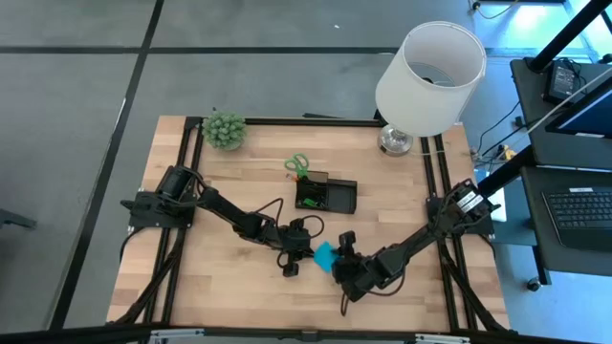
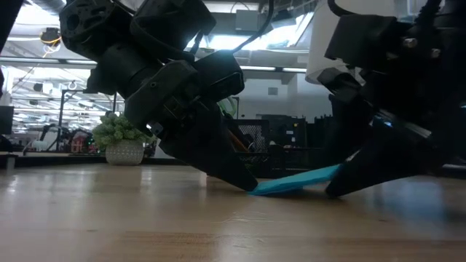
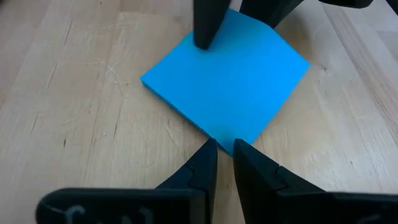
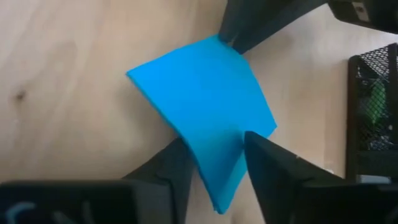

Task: Pick and place office supplies into organizer
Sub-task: Put the blue sticky notes into the black organizer

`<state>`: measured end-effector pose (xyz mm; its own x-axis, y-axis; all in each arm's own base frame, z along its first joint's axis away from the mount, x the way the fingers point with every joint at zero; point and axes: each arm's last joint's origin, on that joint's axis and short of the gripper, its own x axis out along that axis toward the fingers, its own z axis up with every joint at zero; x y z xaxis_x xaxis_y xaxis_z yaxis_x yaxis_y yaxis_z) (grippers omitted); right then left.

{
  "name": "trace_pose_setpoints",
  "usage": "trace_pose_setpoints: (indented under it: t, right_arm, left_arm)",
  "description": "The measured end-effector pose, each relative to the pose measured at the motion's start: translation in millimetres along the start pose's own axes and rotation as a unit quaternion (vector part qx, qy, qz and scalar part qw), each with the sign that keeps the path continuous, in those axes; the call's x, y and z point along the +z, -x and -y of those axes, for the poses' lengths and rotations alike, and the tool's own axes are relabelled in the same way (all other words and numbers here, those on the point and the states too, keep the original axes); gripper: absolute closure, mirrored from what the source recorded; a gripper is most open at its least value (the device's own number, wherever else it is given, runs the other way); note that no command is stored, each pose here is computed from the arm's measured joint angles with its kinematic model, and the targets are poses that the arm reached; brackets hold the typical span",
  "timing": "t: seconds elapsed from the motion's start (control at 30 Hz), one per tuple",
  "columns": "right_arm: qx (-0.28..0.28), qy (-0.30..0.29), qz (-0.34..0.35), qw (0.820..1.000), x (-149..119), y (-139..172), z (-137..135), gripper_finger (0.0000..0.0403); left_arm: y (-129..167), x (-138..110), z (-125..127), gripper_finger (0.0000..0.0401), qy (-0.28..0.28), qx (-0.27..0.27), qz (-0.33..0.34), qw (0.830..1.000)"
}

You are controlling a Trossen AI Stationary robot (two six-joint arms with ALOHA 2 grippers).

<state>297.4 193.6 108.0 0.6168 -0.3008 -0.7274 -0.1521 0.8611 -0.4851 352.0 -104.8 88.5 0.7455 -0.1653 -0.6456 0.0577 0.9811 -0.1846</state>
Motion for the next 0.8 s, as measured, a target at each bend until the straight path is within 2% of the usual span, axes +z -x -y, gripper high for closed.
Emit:
trace_pose_setpoints:
  t: [0.23, 0.47, 0.6, 0.8]
  right_arm:
    - [0.008, 0.003, 0.003, 1.0, -0.6, 3.5, -5.1, 0.0305]
    - [0.006, -0.042, 0.003, 0.999, 0.2, 4.5, -5.5, 0.035]
    - [0.006, -0.046, 0.006, 0.999, 5.0, 6.5, -4.9, 0.0379]
    - [0.005, -0.044, 0.003, 0.999, 5.7, 7.3, -4.4, 0.0392]
  left_arm:
    - [1.2, 1.5, 0.2, 0.0354, 0.0, 0.001, 0.003, 1.0]
    - [5.3, 4.0, 0.7, 0.0354, 0.0, 0.001, 0.001, 1.0]
    - [10.0, 6.7, 2.1, 0.0354, 0.012, -0.013, -0.004, 1.0]
    - [28.3, 10.0, 5.2, 0.0354, 0.037, -0.044, -0.061, 0.996]
